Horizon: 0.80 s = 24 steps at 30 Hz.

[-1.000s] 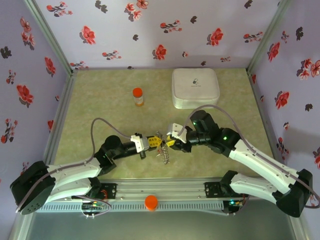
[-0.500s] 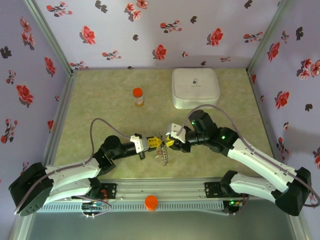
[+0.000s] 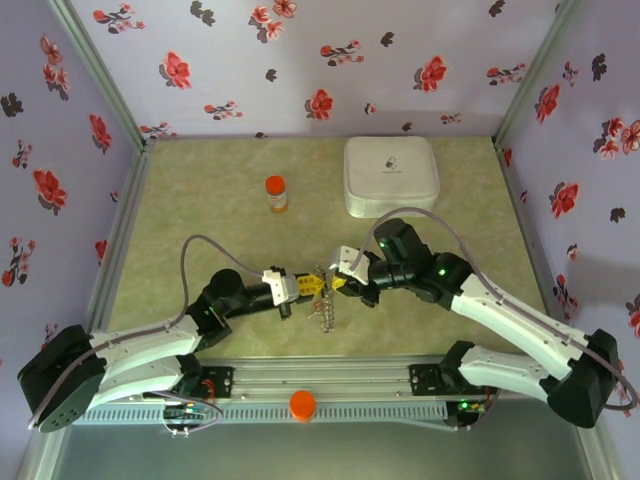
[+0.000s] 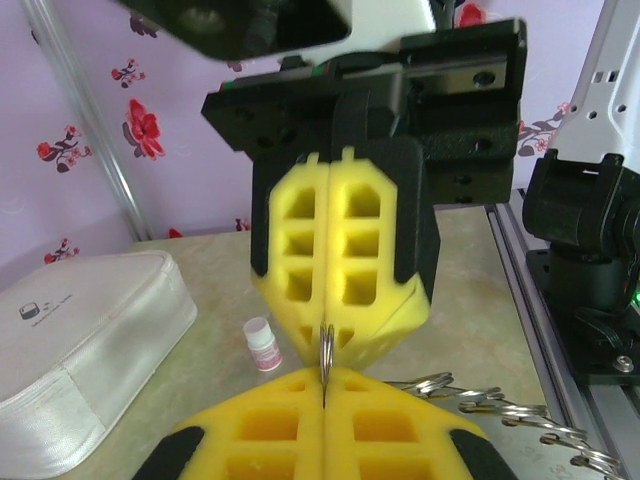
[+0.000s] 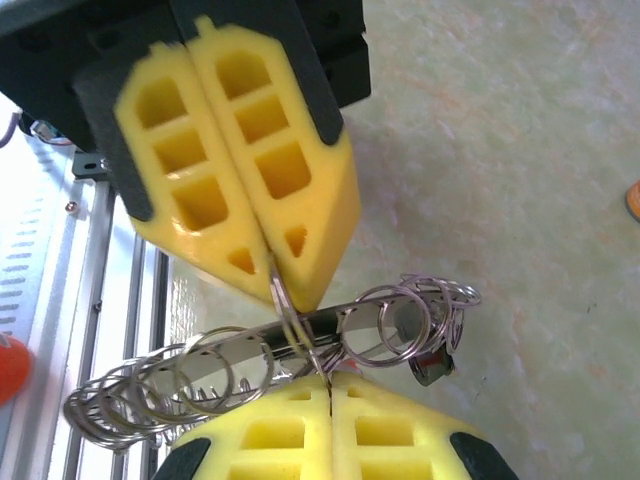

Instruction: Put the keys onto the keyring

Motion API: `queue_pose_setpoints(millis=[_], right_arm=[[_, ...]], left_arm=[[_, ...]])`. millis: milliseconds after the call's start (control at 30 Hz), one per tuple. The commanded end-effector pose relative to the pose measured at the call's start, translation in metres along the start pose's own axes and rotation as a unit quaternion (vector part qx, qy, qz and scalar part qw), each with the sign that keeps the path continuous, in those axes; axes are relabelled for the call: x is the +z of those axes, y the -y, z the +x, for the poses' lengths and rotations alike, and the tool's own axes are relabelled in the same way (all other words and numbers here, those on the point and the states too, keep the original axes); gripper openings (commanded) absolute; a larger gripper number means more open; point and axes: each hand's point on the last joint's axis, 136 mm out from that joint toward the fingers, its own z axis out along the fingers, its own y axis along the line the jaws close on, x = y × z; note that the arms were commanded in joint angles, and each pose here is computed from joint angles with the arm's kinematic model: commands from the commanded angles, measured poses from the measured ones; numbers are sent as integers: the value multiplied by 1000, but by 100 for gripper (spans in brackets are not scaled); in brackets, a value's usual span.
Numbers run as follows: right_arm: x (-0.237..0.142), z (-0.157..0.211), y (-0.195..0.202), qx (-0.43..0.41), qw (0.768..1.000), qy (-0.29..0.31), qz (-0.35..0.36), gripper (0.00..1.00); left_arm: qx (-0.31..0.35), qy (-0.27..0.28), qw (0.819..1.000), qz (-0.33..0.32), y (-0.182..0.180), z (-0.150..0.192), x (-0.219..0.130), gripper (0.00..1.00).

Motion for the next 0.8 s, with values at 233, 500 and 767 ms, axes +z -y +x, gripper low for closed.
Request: queue_pose_setpoints(millis=[233, 500, 767], right_arm=[[-13, -12, 4, -17, 999, 24, 26, 16], [-14, -28, -6, -20, 997, 70, -5, 21], [-8, -29, -9, -17, 997, 69, -23, 18]], left_arm=[[25, 56, 998, 4, -2, -40, 1, 0], [23, 54, 998, 4, -3, -38, 3, 0], [21, 54, 998, 4, -3, -37, 2, 0]])
